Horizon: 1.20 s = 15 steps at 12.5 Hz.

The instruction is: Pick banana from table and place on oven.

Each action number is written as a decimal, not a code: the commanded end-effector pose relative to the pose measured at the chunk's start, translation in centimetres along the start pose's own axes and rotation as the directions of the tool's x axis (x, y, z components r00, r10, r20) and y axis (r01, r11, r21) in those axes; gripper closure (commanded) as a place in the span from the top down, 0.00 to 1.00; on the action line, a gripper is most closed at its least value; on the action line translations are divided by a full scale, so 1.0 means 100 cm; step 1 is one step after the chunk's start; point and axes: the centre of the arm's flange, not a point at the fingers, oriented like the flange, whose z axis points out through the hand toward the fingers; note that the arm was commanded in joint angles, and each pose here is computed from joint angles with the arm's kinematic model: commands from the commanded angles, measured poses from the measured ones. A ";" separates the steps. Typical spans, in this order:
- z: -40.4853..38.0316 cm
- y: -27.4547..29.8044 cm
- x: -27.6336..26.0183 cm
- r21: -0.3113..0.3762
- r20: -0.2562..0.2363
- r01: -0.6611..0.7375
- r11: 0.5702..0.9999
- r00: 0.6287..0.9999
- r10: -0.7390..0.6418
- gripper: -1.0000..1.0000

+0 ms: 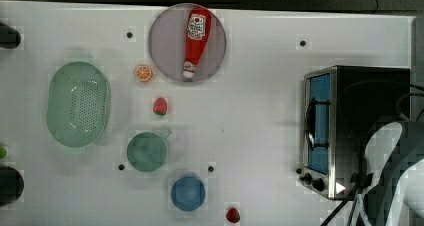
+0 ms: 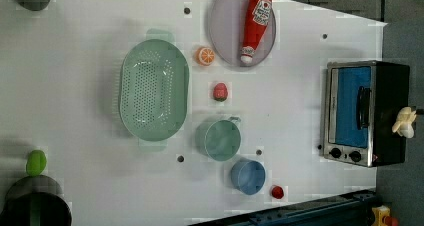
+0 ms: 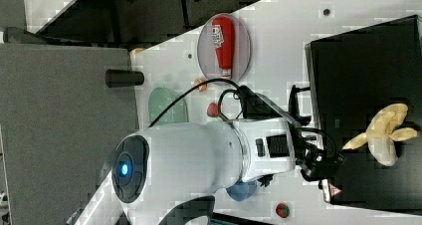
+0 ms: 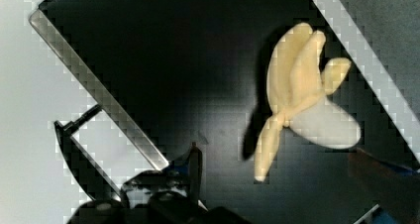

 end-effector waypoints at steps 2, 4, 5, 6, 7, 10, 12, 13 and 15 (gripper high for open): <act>-0.062 -0.058 0.001 0.045 -0.081 0.121 0.992 0.990 -0.117 1.00; -0.102 -0.090 -0.017 0.088 -0.075 0.083 0.993 0.994 -0.076 1.00; -0.118 -0.108 -0.035 0.109 -0.040 0.050 0.993 0.998 -0.046 1.00; -0.134 -0.127 -0.055 0.120 0.002 -0.010 0.993 1.000 0.010 1.00; -0.151 -0.147 -0.076 0.121 0.039 -0.079 0.990 0.996 0.075 1.00; -0.198 -0.204 -0.138 0.097 0.079 -0.213 0.972 0.975 0.206 1.00; -0.223 -0.233 -0.173 0.097 0.063 -0.263 0.960 0.964 0.258 1.00; -0.232 -0.243 -0.187 0.100 0.052 -0.270 0.958 0.963 0.266 1.00; -0.241 -0.254 -0.207 0.099 0.040 -0.244 0.965 0.970 0.241 1.00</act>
